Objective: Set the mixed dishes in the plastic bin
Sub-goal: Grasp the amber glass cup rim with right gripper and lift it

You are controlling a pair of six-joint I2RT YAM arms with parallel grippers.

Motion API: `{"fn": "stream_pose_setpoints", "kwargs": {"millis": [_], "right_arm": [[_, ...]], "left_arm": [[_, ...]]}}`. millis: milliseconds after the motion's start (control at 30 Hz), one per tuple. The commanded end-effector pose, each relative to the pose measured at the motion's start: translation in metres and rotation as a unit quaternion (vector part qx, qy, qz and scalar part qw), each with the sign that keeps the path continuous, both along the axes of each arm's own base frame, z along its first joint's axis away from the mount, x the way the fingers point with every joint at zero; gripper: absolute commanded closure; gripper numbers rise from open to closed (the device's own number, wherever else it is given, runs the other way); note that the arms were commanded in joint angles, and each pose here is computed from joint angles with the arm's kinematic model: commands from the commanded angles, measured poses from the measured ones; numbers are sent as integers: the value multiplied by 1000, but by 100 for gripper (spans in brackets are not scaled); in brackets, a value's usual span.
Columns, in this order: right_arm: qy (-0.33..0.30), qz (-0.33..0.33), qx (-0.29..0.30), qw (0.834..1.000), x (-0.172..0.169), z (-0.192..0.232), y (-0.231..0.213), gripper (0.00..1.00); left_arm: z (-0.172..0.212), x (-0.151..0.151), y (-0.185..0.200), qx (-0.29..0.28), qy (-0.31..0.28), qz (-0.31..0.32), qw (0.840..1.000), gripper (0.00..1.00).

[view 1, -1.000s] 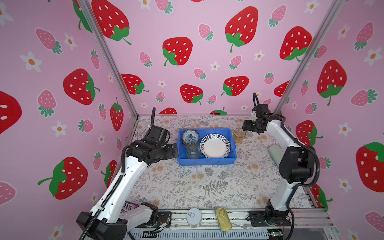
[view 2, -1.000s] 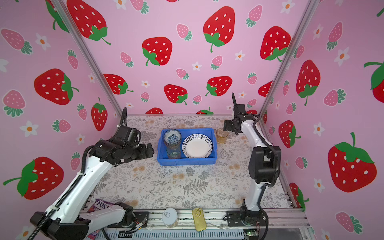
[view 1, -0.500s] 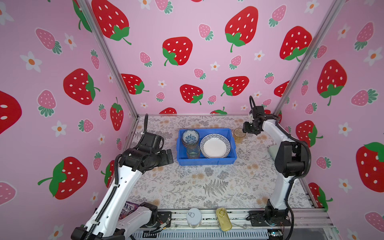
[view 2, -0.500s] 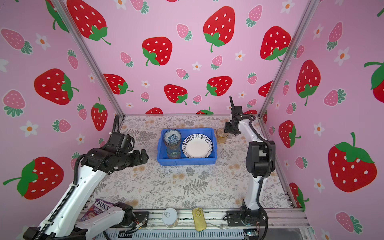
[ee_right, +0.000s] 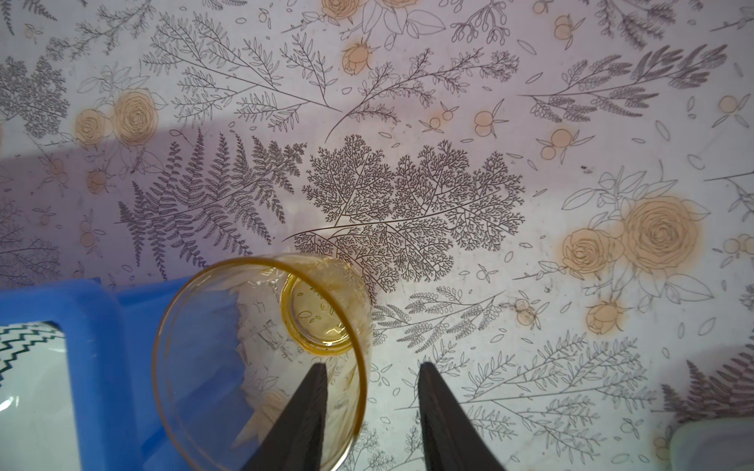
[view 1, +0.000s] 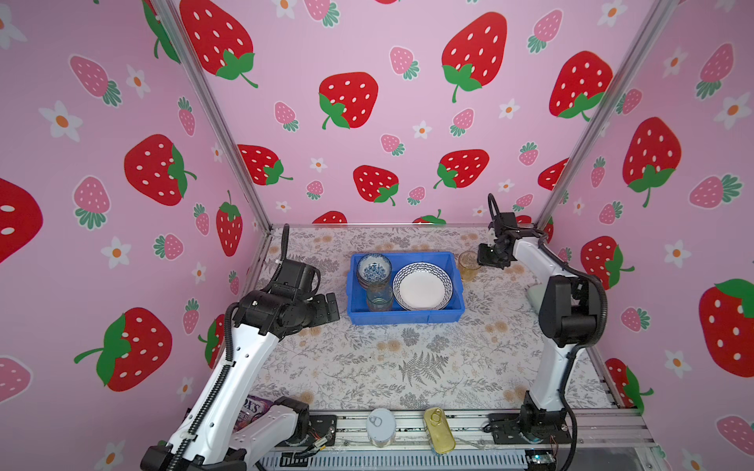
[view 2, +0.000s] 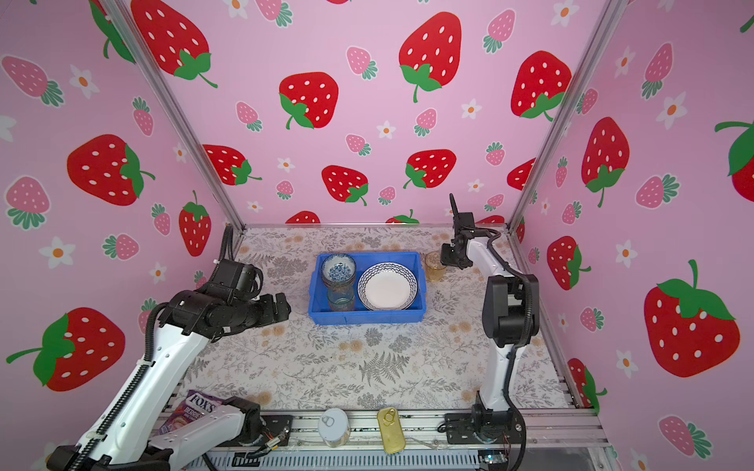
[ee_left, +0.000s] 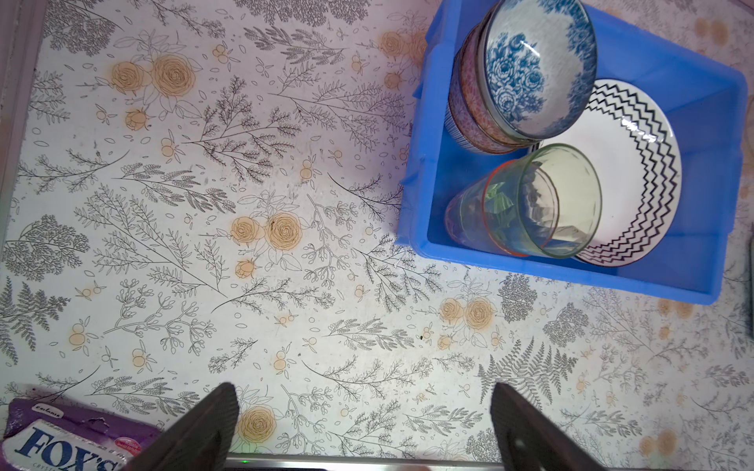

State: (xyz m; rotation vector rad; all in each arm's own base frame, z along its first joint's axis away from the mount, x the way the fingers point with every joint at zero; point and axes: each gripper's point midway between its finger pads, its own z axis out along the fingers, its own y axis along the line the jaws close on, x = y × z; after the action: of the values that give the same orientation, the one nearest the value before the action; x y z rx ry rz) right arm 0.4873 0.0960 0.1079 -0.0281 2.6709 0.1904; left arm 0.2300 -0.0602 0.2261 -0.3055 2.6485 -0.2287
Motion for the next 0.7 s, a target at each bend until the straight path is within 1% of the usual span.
{"fn": "stream_pose_setpoints", "kwargs": {"millis": [0,133,533,567,667], "right_arm": [[12,-2,-2,1000,-2,-11,-4,65],[15,-2,-3,1000,-2,-14,-4,66],[18,7,2,1000,-1,-17,0,76],[19,7,3,1000,-1,-18,0,78],[20,7,4,1000,0,-19,0,88]], "left_arm": [[-3,-1,2,1,6,2,1000,1],[-6,-3,4,2,10,3,1000,1],[-10,-3,6,-2,14,5,1000,1],[-11,-3,6,-2,14,5,1000,1],[-11,-4,7,-2,16,7,1000,1]]}}
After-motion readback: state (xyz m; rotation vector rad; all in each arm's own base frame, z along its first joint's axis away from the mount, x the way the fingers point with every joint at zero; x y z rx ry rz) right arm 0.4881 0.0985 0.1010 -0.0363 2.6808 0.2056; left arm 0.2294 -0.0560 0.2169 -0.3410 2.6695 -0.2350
